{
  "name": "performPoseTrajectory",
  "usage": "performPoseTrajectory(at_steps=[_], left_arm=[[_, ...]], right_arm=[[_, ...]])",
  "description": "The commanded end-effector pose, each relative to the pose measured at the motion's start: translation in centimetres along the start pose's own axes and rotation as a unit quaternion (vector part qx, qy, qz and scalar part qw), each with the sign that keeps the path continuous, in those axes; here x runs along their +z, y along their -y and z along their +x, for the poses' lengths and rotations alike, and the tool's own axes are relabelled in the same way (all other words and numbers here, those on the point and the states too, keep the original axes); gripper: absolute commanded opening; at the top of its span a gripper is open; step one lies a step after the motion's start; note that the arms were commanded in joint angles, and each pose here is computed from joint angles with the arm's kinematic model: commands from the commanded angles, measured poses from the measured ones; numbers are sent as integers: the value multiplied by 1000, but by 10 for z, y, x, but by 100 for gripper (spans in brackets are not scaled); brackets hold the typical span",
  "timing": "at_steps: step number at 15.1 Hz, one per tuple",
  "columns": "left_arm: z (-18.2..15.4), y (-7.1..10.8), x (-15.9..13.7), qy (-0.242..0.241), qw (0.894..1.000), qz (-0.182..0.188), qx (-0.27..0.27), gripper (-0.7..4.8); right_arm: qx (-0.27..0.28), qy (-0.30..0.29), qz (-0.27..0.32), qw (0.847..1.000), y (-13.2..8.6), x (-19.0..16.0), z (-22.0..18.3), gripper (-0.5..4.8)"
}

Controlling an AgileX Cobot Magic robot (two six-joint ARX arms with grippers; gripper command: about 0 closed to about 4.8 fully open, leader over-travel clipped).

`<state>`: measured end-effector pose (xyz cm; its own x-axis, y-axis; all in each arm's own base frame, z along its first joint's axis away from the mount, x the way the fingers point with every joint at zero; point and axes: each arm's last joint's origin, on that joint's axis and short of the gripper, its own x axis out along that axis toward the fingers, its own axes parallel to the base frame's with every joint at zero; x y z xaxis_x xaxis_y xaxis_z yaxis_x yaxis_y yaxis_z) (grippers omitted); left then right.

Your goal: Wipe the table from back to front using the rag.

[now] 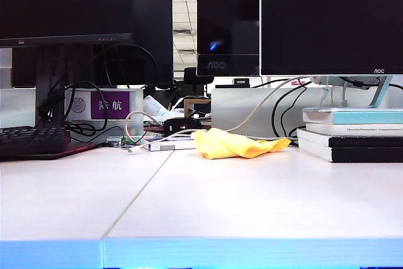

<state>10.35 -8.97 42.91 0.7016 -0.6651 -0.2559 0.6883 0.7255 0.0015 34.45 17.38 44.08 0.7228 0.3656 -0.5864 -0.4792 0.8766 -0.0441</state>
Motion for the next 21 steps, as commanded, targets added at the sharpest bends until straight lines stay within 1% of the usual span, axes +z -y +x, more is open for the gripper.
performPoseTrajectory(at_steps=[1,4,7,9,11,12,14,15,16,17,20,21], left_arm=[[-26,-2,15,56,997,-2,62,-6],[-56,-1,16,95,993,-6,75,-6],[-91,1,7,123,990,-7,75,-6],[-112,2,-4,120,990,-7,75,-6],[-130,3,-17,110,991,-7,74,-6],[-145,4,-29,104,992,-10,74,-6],[-154,5,-41,87,993,-10,74,-6],[-149,5,-48,75,995,-11,71,-6],[-128,5,-63,61,997,-17,54,-6],[-95,5,-80,59,998,-24,22,-6],[-62,5,-99,65,998,-23,0,-6],[-45,5,-110,68,997,-23,-8,-6]], right_arm=[[5,25,-1,1000,-3,3,-50,-4],[23,41,-9,999,-12,2,-83,-5],[39,14,-20,999,-21,-7,-103,-4],[45,-8,-27,999,-27,-14,-112,-5],[55,-14,-35,998,-34,-20,-121,-4],[67,-17,-44,997,-41,-27,-126,-4],[84,-23,-57,995,-51,-39,-128,-4],[92,-22,-63,994,-56,-48,-128,-5],[106,-8,-70,992,-64,-66,-128,-5],[120,22,-76,990,-70,-86,-130,-5],[133,59,-76,987,-74,-110,-132,-5],[130,77,-67,986,-74,-128,-132,-5]])
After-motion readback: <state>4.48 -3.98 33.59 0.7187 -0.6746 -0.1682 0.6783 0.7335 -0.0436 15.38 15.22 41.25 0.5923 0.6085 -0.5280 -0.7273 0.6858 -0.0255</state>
